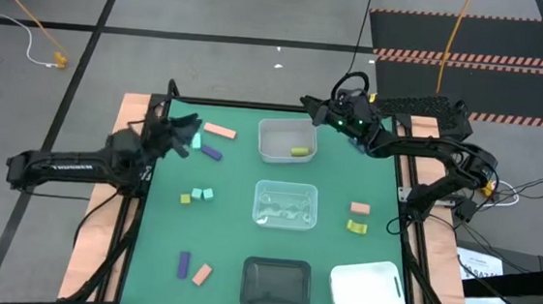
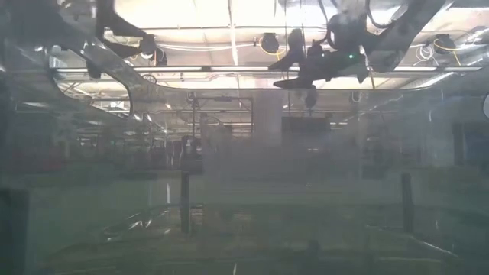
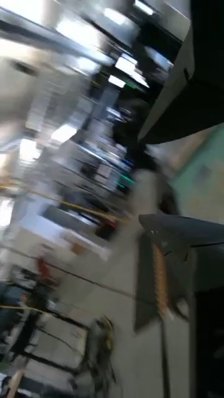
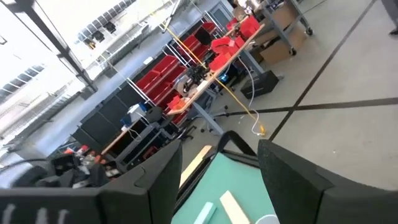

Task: Sort & place blocks by color
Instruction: Put the top left violet block into the transparent bin

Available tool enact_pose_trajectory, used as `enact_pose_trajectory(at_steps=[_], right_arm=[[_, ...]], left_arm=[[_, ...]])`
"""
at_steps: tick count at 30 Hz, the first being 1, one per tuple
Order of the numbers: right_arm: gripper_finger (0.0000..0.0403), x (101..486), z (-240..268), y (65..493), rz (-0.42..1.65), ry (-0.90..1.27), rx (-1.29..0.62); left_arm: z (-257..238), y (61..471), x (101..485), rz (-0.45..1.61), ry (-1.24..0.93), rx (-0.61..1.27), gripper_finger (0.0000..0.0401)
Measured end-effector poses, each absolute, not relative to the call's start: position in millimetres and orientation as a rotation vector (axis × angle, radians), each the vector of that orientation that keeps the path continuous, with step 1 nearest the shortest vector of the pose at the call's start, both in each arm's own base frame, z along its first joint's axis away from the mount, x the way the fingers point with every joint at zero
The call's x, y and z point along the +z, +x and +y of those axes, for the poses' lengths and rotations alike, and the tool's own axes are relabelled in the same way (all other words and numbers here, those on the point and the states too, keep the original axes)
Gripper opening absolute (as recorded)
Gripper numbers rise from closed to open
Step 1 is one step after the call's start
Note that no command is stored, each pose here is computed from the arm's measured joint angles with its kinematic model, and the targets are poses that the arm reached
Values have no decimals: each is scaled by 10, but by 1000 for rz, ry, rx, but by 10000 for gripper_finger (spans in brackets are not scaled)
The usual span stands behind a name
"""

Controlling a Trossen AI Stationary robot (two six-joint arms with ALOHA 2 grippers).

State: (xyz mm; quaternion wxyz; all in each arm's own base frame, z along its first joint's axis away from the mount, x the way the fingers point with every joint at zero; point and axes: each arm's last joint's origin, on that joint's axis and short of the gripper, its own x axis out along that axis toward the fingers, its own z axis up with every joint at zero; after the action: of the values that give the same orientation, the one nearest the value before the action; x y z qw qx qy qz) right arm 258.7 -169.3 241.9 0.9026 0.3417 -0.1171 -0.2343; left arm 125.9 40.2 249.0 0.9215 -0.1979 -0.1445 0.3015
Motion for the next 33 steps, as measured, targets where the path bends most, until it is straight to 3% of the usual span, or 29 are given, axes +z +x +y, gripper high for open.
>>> enact_pose_trajectory(at_steps=[8,12,23,28,33], right_arm=[[201,2498,-1653,2512,-196,673,-504],[201,2496,-1627,2478,-132,643,-525],[201,2360,-1596,2424,75,592,-578],[201,2281,-1587,2404,187,510,-587],[201,2231,-1579,2387,260,459,-587]], left_arm=[[575,1438,2742,105,-196,733,198],[682,1570,2718,293,-99,687,198],[980,1896,2215,673,-144,601,198],[1055,1957,2030,832,21,525,198],[1095,1983,1856,956,128,332,198]])
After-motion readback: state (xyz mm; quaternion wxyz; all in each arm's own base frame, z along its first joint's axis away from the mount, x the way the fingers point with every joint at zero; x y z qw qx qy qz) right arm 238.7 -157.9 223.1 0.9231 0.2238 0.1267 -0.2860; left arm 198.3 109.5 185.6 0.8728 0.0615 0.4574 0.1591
